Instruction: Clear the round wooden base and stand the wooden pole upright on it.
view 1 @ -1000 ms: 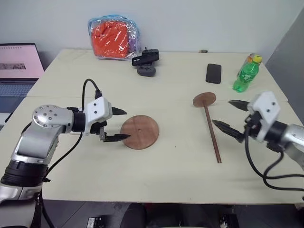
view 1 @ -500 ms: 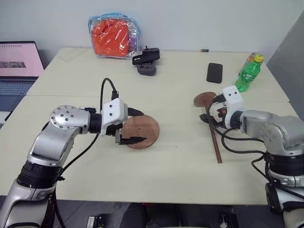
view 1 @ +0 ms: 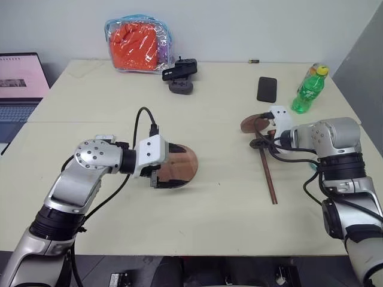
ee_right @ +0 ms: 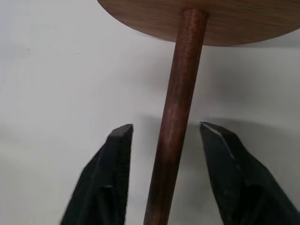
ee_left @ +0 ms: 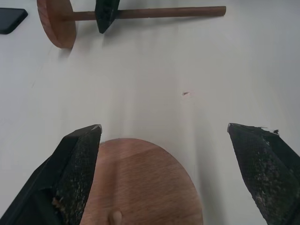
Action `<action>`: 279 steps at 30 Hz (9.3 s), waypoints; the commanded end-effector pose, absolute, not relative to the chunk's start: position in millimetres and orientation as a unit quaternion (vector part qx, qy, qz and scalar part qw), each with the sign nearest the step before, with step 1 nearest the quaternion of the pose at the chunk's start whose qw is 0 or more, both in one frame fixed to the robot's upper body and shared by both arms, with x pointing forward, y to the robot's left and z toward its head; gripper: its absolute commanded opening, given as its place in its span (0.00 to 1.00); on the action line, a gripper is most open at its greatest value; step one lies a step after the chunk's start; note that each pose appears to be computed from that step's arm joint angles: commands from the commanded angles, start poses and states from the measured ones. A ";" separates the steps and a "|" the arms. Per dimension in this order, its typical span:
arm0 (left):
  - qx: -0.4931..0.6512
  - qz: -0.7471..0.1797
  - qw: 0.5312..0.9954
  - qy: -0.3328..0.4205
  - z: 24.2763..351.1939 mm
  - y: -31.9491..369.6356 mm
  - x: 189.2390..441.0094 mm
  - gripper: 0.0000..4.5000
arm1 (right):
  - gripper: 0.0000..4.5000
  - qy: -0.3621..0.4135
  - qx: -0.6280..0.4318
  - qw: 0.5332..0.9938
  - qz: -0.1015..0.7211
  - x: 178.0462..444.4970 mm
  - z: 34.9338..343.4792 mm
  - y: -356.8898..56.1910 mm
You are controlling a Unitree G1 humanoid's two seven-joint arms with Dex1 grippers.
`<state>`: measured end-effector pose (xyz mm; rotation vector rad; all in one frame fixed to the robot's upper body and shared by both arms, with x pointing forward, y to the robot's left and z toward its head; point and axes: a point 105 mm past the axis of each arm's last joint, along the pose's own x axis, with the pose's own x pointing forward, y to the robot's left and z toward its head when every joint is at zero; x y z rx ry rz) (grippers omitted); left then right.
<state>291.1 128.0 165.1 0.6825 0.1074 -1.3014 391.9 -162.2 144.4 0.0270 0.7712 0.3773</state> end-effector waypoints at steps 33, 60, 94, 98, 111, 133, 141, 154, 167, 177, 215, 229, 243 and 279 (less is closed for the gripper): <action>0.277 -0.415 0.856 0.132 171.1 249.4 263.7 1.00 | 0.05 -0.315 0.099 0.802 0.498 293.7 304.1 17.3; 0.228 -0.415 0.871 0.128 158.3 240.7 261.8 1.00 | 0.05 -0.348 0.101 0.763 0.535 295.7 260.6 96.5; 0.225 -0.403 0.879 0.115 158.2 241.1 264.7 1.00 | 0.05 -0.299 0.132 0.752 0.572 319.8 336.7 101.4; 0.221 -0.405 0.880 0.116 156.1 240.3 262.0 1.00 | 0.05 -0.303 0.134 0.726 0.602 302.3 317.9 101.8; 0.234 -0.416 0.870 0.120 155.6 244.8 260.3 1.00 | 0.05 -0.288 0.127 0.700 0.641 275.9 276.7 101.3; 0.232 -0.421 0.870 0.109 154.9 237.0 267.0 1.00 | 0.05 -0.291 0.094 0.744 0.594 299.9 247.4 92.5; 0.234 -0.424 0.868 0.108 155.6 235.9 267.6 1.00 | 0.05 -0.291 0.092 0.752 0.584 304.7 240.4 93.8; 0.234 -0.425 0.868 0.108 157.0 235.1 266.4 1.00 | 0.05 -0.290 0.092 0.755 0.580 305.6 236.3 98.8; 0.233 -0.427 0.867 0.108 158.1 233.3 267.1 1.00 | 0.05 -0.294 0.086 0.747 0.590 297.3 231.7 108.5; 0.233 -0.426 0.868 0.107 159.1 233.1 266.9 1.00 | 0.05 -0.288 0.089 0.740 0.601 289.6 228.7 111.8; 0.217 -0.424 0.872 0.110 161.4 231.5 268.0 1.00 | 0.05 -0.151 0.023 0.809 0.567 318.0 147.1 89.5; 0.221 -0.423 0.872 0.109 160.8 231.2 269.4 1.00 | 0.05 -0.175 -0.009 0.792 0.585 301.6 159.2 93.8; 0.225 -0.422 0.871 0.109 160.3 231.6 270.3 1.00 | 0.64 -0.153 0.020 0.786 0.599 299.4 168.8 96.2; 0.259 -0.360 0.887 0.126 175.6 247.0 283.9 1.00 | 0.93 -0.027 -0.208 0.787 0.580 291.5 191.8 -75.8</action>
